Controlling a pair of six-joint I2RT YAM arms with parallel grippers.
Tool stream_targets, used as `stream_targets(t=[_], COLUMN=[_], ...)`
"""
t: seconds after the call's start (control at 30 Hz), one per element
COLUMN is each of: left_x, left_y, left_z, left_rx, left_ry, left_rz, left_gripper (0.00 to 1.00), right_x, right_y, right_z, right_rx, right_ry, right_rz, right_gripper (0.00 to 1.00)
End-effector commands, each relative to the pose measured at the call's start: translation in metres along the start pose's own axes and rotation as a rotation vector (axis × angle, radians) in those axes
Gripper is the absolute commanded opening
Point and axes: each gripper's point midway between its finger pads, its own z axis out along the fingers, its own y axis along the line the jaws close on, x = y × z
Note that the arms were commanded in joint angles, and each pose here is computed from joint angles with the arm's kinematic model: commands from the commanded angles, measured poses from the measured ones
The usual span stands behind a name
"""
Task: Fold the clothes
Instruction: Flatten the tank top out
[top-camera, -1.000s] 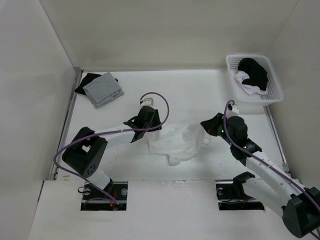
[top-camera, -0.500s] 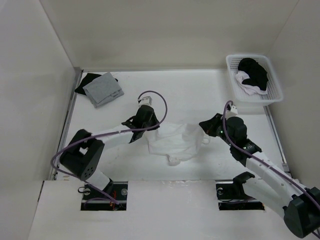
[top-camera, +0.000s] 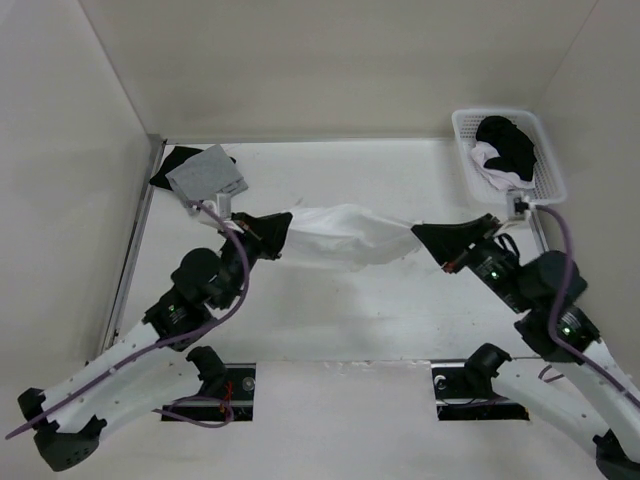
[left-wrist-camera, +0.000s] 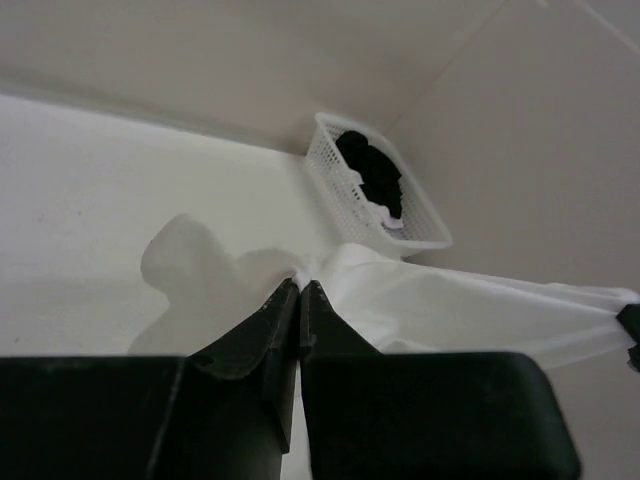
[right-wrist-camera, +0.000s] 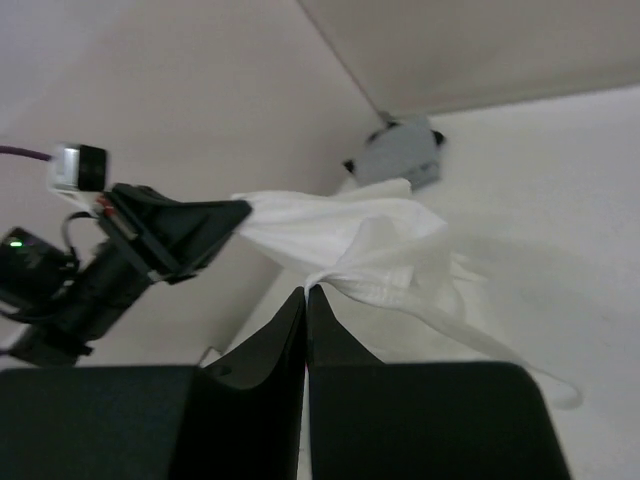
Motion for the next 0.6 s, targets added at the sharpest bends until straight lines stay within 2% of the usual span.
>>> stream_targets(t=[0.0,0.13,0.23,0.37,0.57], left_x=[-0.041,-0.07,-0.071,-0.037,0.043], left_y=[-0.013,-0.022,-0.012,0.013,0.054], left_z=[-0.028,-0.062,-0.073,-0.07,-0.066], left_rx=[0.011,0.059,0.026,-0.072,-0.217], left_ry=[-0.09,-0.161,-0.176,-0.116,0.03], left_rz=[0.028,-0.028,-0.032,0.0,-0.069], left_gripper=[0.0,0.0,0.02,0.03,0.05], right_x=[-0.033,-0.052,-0.052,-0.026,0.025], right_y=[0.042,0.075,0.071,0.025,-0.069], right_z=[-0.026,-0.049,-0.05,-0.007,0.096], right_rx=[-0.094,-0.188,-0.165,0.031,0.216], right_ry=[-0.055,-0.079,-0.09,-0.03,0.121], right_rz=[-0.036,-0.01,-0.013,-0.071,-0.072], right_gripper=[0.03,0.03,0.03,0.03,0.04])
